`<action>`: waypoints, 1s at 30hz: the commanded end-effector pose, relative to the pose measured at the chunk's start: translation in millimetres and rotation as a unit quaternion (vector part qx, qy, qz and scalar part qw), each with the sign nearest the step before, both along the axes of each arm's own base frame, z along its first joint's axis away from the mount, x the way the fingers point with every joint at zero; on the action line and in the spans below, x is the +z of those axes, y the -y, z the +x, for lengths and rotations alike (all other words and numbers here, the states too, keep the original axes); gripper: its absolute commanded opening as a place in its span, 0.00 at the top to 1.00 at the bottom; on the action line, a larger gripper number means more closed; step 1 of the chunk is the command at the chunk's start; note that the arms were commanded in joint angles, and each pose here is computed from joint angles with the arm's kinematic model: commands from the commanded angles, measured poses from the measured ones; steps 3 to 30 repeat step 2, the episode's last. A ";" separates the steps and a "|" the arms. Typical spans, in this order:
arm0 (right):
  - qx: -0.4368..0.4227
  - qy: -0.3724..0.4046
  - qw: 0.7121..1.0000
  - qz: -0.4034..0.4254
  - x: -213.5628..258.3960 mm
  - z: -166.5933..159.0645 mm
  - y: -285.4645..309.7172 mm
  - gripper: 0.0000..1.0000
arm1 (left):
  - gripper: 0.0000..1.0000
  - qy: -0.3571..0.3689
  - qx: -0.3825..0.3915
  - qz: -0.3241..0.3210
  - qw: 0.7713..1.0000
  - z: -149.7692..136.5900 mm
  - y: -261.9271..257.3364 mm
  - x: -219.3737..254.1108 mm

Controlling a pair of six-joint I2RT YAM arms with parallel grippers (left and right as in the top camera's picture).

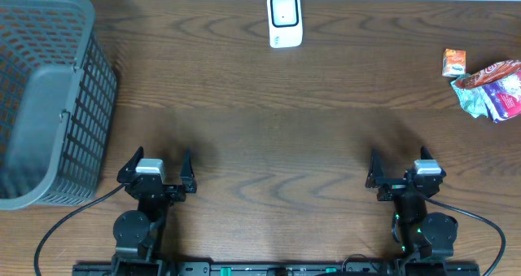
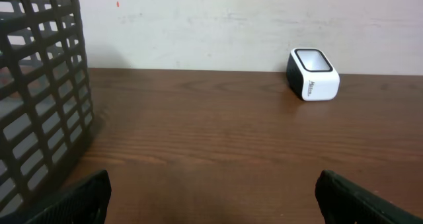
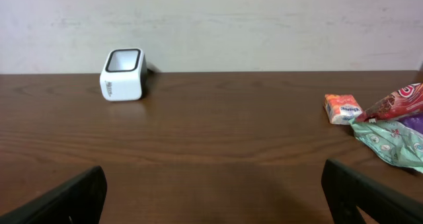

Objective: Scan the item barcode

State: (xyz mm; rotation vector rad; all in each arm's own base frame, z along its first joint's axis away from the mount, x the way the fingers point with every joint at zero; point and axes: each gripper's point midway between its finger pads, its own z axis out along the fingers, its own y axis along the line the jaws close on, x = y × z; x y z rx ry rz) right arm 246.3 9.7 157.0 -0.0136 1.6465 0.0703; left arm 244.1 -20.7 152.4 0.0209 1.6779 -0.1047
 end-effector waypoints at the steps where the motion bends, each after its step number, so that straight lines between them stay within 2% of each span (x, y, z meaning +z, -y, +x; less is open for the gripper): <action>1: -0.009 0.000 1.000 0.005 0.0 -0.2 3.7 0.01 | 0.02 -0.025 0.017 0.013 0.999 -0.6 -6.8 -16.4; 30: -0.009 0.000 1.000 0.005 0.0 -0.2 3.7 0.01 | 0.02 -0.025 0.017 0.013 0.999 -0.6 -6.8 -16.4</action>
